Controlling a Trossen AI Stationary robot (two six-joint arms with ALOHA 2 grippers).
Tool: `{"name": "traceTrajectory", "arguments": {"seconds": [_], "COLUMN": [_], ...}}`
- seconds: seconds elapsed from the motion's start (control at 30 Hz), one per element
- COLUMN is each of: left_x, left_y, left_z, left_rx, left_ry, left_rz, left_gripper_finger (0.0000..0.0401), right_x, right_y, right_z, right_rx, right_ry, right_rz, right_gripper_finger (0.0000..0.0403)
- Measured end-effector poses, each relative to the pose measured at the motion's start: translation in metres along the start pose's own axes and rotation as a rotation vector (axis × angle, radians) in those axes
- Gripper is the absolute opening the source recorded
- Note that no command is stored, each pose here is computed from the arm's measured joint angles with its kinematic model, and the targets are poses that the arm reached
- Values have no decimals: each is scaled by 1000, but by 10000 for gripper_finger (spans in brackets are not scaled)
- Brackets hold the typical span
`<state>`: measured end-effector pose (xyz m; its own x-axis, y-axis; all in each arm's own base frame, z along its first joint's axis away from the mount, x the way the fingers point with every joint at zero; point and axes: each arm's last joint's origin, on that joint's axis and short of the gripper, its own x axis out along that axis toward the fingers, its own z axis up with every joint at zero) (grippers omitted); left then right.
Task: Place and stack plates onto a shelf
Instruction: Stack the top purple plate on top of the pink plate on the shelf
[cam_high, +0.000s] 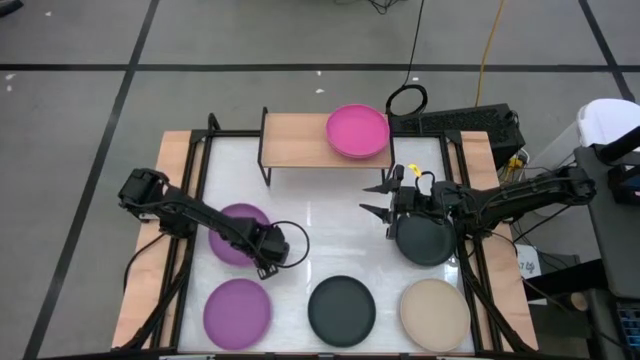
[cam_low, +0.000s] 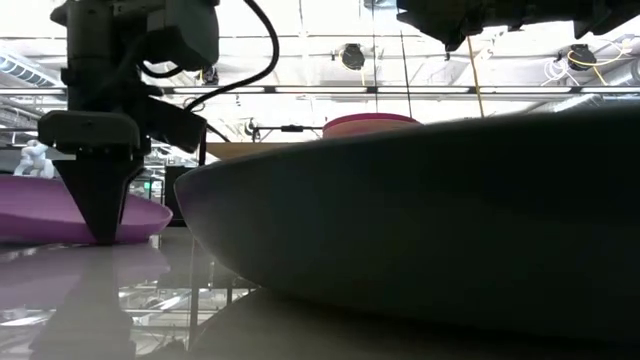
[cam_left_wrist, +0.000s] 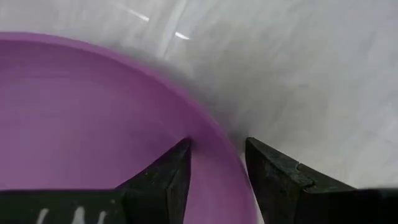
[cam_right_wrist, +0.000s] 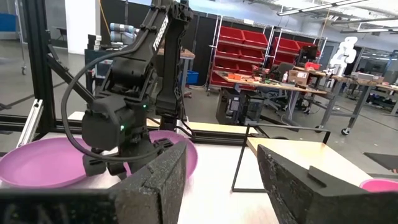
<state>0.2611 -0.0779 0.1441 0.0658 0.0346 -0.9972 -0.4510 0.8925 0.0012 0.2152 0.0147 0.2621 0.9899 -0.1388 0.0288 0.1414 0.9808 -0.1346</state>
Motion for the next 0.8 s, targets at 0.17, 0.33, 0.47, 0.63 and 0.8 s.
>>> {"name": "traceTrajectory", "arguments": {"seconds": [0.17, 0.33, 0.47, 0.63, 0.8], "left_x": [0, 0, -10, -39, -79], "left_y": [2, 3, 5, 5, -10], "left_z": [2, 1, -1, -3, -2], "left_rx": [34, 102, 133, 187, 382], "left_ry": [3, 7, 55, 27, -127], "left_rz": [-1, 12, 46, 30, -66], "left_gripper_finger": [154, 93, 24, 11, 10], "right_x": [0, 0, 0, 0, 0], "right_y": [0, 0, 0, 0, 0], "right_z": [0, 0, 0, 0, 0], "right_rx": [-1, -1, -1, 0, -1], "right_ry": [2, 4, 4, 2, 5], "right_rz": [0, 1, 1, 0, -19], "right_gripper_finger": [176, 176, 176, 176, 176]}}
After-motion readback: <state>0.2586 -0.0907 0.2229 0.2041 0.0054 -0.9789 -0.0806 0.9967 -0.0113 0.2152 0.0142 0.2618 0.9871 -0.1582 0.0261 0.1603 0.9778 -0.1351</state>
